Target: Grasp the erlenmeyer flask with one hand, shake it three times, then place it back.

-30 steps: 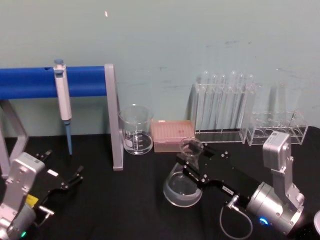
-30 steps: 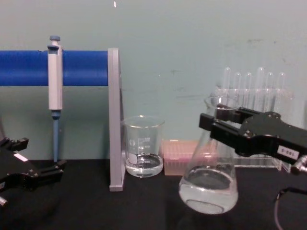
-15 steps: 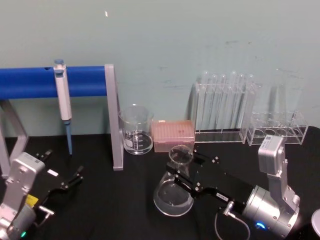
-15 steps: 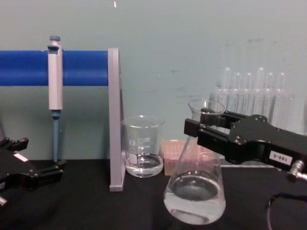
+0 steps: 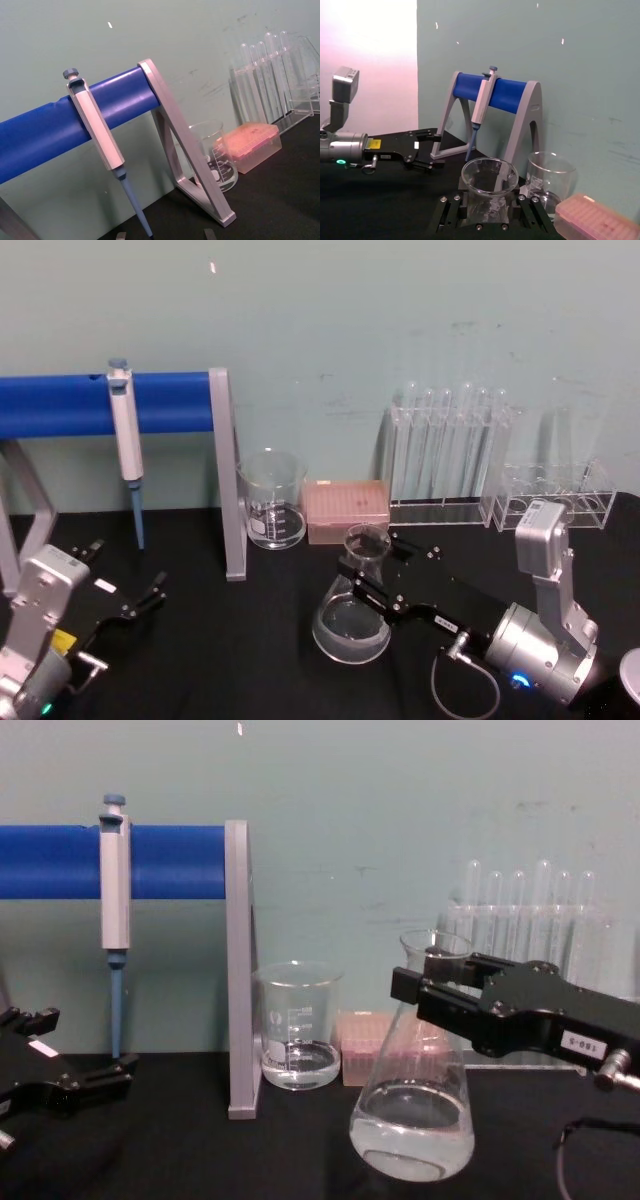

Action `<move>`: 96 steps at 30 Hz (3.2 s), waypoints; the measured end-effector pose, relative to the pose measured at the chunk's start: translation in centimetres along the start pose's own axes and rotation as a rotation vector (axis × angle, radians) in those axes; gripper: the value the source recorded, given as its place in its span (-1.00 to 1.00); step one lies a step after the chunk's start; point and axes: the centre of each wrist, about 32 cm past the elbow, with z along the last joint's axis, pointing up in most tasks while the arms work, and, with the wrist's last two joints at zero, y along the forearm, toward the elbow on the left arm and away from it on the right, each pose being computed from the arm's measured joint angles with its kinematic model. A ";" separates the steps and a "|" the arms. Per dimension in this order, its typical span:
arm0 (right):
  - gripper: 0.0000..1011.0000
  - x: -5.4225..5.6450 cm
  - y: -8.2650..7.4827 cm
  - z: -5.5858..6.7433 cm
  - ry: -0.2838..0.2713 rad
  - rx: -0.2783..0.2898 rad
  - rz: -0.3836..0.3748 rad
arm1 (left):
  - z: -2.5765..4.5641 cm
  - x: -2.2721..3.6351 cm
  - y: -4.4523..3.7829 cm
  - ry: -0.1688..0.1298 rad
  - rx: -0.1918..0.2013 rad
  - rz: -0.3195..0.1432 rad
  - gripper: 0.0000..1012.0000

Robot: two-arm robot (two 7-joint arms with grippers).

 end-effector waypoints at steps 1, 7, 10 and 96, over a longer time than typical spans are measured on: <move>-0.09 0.0 0.0 0.0 0.000 0.000 0.000 | 0.00 0.00 0.00 0.000 0.000 0.000 0.98; -0.09 0.6 0.3 -0.3 0.004 -0.007 -0.008 | 0.00 0.00 0.00 0.000 0.000 0.000 0.98; -0.09 0.8 0.5 -0.4 0.006 -0.009 -0.009 | 0.00 0.00 0.00 0.000 0.000 0.000 0.98; -0.09 3.7 3.3 -3.3 0.020 -0.112 0.077 | 0.00 0.00 0.00 0.000 0.000 0.000 0.98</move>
